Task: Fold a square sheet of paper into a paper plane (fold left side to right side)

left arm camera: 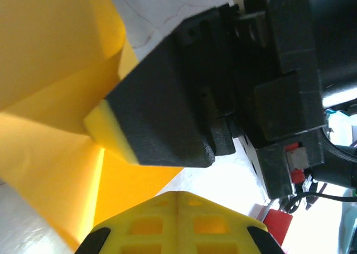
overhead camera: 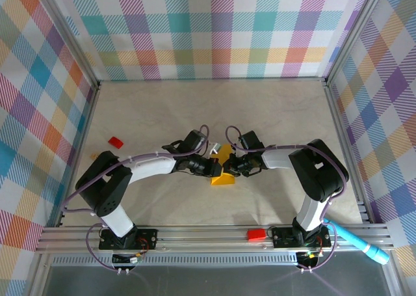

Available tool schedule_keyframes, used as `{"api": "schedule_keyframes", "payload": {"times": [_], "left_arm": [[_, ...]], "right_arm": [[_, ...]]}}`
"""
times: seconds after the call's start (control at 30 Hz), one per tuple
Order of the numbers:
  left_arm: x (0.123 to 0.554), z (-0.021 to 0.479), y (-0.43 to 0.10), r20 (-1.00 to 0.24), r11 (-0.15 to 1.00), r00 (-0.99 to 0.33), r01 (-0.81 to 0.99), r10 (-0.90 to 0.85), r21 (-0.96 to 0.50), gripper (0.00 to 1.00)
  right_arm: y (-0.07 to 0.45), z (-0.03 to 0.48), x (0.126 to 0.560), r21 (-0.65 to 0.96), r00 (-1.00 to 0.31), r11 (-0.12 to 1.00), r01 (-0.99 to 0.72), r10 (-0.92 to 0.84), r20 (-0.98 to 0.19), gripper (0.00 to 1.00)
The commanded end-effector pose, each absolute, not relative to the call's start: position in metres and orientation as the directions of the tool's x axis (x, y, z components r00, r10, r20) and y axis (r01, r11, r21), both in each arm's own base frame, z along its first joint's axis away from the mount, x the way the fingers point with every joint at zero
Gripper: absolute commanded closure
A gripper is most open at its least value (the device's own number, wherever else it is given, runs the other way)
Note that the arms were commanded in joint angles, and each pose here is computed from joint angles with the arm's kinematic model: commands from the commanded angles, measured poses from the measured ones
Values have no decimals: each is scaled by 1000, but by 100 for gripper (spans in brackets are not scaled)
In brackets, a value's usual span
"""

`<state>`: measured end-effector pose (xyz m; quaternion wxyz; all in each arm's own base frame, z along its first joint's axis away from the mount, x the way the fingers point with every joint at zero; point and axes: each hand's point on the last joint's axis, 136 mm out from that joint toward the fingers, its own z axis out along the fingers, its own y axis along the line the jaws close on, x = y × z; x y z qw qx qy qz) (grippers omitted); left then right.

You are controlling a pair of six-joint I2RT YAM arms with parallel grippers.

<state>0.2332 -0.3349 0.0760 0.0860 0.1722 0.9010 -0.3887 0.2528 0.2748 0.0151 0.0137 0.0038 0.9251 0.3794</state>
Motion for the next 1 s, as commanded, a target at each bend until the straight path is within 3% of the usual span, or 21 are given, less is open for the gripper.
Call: {"api": "schedule_keyframes", "payload": {"times": [0.0, 0.97], "left_arm": [[230, 68, -340, -261, 625, -936, 352, 237, -697, 100], [231, 14, -307, -208, 779, -946, 324, 250, -537, 100]], "right_arm": [[256, -8, 231, 622, -997, 780, 77, 42, 71, 100], [254, -14, 228, 605, -996, 792, 78, 31, 88, 100]]}}
